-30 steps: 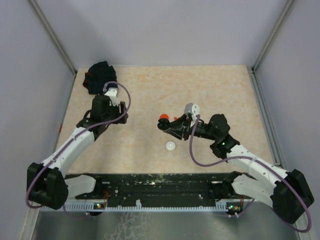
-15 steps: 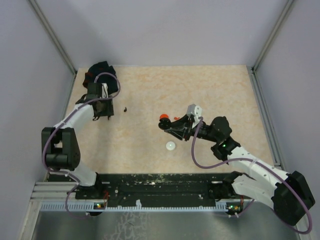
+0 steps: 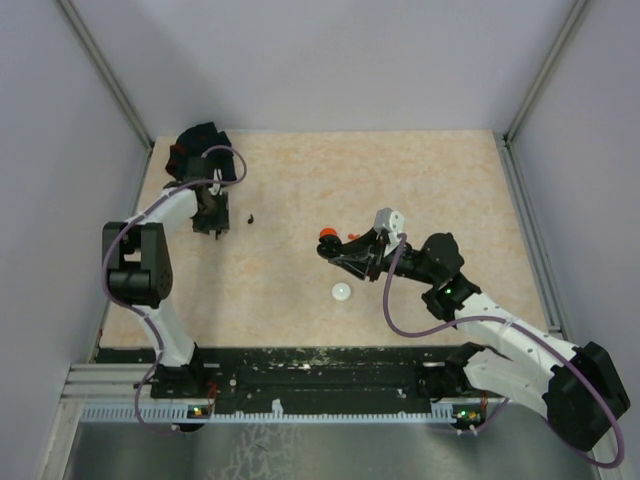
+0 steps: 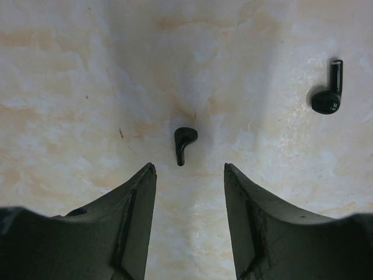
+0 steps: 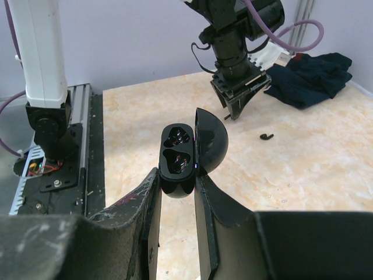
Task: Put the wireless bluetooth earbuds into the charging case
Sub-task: Pick up the earbud from the center of the board.
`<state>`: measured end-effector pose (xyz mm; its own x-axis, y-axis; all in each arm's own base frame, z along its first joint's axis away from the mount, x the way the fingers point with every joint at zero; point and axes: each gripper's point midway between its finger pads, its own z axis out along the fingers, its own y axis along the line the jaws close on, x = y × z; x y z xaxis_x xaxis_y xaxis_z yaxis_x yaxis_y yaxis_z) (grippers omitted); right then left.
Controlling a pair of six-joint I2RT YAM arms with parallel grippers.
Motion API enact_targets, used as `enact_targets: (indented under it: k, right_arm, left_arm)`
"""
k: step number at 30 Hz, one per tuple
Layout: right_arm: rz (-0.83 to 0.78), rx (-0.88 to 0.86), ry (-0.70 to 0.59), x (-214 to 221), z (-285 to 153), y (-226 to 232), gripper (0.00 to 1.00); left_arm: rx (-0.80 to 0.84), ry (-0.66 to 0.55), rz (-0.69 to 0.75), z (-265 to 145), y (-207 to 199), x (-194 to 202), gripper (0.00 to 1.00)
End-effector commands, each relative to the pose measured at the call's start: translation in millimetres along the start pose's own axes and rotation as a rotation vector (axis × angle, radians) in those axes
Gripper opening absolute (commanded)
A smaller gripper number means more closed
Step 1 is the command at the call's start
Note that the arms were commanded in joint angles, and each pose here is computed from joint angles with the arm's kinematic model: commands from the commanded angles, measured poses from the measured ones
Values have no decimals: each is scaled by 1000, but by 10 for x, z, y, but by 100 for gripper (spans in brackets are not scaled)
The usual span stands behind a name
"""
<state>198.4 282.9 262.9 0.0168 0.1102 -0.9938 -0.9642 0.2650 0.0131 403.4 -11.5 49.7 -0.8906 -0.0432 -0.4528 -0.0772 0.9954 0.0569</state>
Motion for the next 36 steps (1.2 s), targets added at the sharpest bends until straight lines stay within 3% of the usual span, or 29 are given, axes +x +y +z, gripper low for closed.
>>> enact_targets:
  k: [1,14,36]
  right_arm:
    - [-52,2,-70,-225,-9,-2,0]
    - [-49,5,-63,-198,-6,-11,0]
    - [-51,5,-59,-190,-8,-12,0]
  left_arm:
    - [-24,20,-4,43,39,-46,54]
    - [-33,44,3,232,24,-87,39]
    - [-38,93,8,432,12,62,28]
